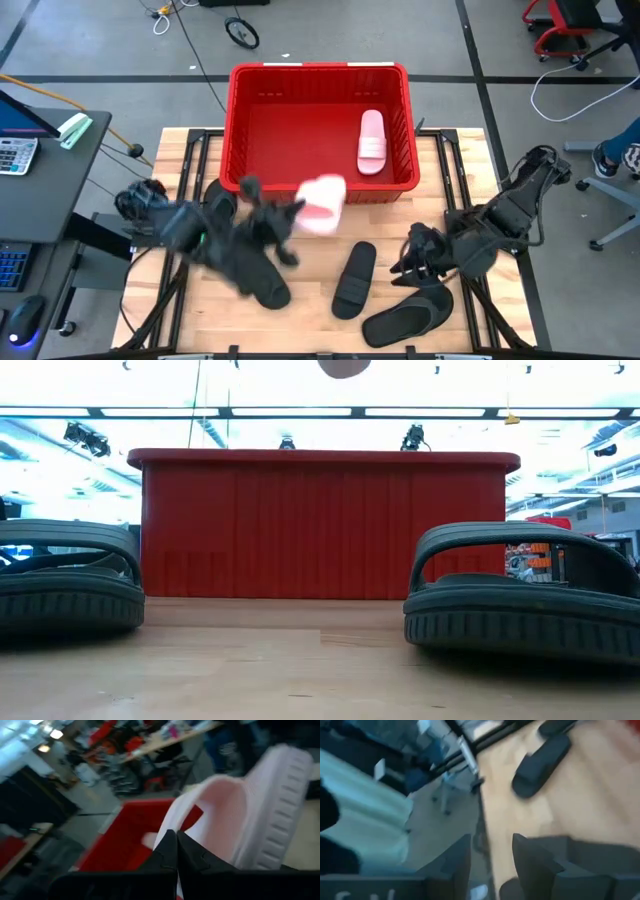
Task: Pick and place slides into bin
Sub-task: Put the pink slide into the red bin
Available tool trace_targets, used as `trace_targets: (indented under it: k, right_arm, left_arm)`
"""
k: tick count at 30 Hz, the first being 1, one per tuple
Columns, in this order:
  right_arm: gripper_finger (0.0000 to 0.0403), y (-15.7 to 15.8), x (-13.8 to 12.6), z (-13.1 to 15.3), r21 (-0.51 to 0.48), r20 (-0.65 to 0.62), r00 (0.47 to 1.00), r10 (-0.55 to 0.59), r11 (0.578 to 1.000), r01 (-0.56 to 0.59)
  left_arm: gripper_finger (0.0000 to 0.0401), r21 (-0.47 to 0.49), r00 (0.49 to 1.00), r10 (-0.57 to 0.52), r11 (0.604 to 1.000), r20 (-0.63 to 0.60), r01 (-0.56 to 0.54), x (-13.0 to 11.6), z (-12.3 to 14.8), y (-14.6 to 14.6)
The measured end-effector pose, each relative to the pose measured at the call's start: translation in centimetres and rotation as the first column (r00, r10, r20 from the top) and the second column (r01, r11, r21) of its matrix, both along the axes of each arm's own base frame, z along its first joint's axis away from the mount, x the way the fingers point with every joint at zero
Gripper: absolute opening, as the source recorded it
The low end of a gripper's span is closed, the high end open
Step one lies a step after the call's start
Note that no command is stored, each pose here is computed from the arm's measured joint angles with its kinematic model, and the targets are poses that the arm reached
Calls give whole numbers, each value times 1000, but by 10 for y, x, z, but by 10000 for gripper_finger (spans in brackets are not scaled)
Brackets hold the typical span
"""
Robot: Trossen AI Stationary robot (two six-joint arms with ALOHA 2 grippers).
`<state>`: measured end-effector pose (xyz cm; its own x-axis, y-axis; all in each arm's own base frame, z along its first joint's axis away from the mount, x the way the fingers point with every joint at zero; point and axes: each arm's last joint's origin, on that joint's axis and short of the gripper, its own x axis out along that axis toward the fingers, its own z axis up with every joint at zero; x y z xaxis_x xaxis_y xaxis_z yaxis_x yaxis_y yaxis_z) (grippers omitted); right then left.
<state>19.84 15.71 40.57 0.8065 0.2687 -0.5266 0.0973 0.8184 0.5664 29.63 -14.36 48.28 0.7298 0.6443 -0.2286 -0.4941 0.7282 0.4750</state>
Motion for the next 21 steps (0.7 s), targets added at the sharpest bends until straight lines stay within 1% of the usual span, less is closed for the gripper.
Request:
trace_targets:
  k: [3,6,8,10,11,13,16,18,21]
  right_arm:
    - [148,0,-2,1,-81,60,995,-84,993,89]
    - [148,-4,0,2,-192,136,977,-167,962,192]
    - [148,-11,3,3,-271,187,955,-228,923,273]
    - [148,-18,5,4,-334,238,924,-300,868,368]
    - [148,-22,5,5,-358,259,906,-335,838,412]
    - [148,-32,6,7,-418,294,874,-386,771,481]
    - [148,-50,1,11,-477,336,825,-455,672,566]
    - [148,-62,-4,15,-493,343,808,-479,640,589]
    - [148,-78,-14,22,-484,350,785,-512,618,619]
  left_arm:
    - [0,43,998,58,997,-12,-58,16,13,42]
    - [0,57,995,68,996,-74,-64,35,13,89]
    - [0,37,993,74,997,-93,-71,50,9,123]
    - [0,32,988,79,997,-131,-76,63,0,159]
    - [0,42,988,86,996,-132,-81,71,-3,175]
    - [0,74,978,98,994,-187,-85,83,-17,208]
    - [0,78,972,55,996,-229,-38,105,-44,256]
    - [0,69,962,77,996,-262,-61,117,-69,287]
    - [0,57,931,134,991,-339,-122,127,-104,326]
